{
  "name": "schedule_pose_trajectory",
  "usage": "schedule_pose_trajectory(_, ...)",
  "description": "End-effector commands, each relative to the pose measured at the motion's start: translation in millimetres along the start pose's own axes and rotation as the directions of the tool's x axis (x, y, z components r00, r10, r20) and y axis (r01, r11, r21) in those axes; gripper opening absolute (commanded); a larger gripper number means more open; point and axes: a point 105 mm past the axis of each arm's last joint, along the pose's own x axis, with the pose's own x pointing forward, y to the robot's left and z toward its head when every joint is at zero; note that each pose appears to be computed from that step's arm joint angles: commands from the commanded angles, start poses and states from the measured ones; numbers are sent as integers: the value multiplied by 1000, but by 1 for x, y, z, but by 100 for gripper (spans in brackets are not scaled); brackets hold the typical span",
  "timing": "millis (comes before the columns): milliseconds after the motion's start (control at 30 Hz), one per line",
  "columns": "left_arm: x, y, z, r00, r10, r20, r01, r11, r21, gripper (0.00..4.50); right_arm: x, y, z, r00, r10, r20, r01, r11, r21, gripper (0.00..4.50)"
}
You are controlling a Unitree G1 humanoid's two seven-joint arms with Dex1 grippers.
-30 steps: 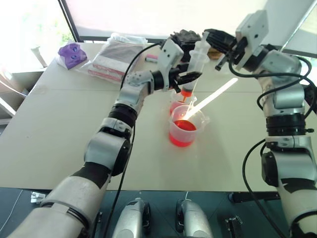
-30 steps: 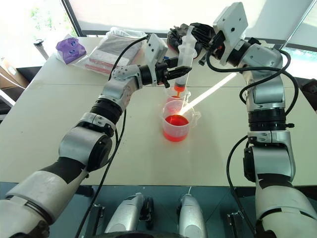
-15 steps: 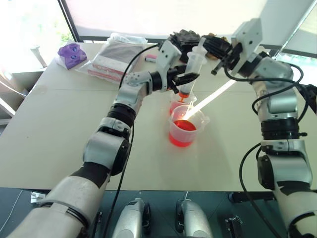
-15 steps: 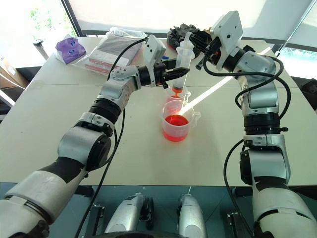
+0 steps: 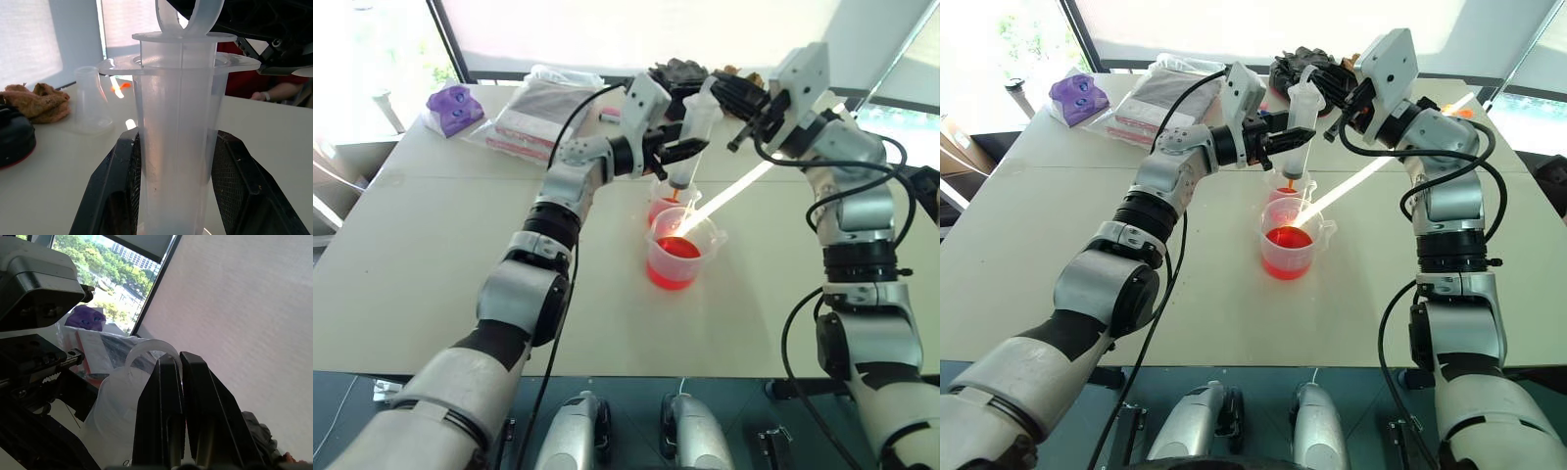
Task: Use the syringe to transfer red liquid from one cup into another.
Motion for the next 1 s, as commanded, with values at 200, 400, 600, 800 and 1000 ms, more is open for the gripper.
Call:
schedule_pose_trajectory(200,-2,4,74,976,19,215,-43,993,107,155,4,23,-19,996,73,-45,-71,997,30,1)
schedule_pose_trajectory(400,-4,5,68,979,28,201,-50,993,104,155,-4,4,0,1000,19,-5,-19,1000,-17,63)
schedule_pose_trajectory(600,-5,5,69,978,36,206,-58,993,103,155,-18,-20,9,996,-83,-17,80,989,-128,348)
schedule_pose_trajectory(800,-11,7,89,962,44,268,-53,998,26,155,-48,-45,25,984,-177,-20,172,974,-148,386)
schedule_pose_trajectory(1000,-41,30,110,968,175,182,-157,982,-110,155,-77,-41,44,988,-151,-43,149,987,-54,386)
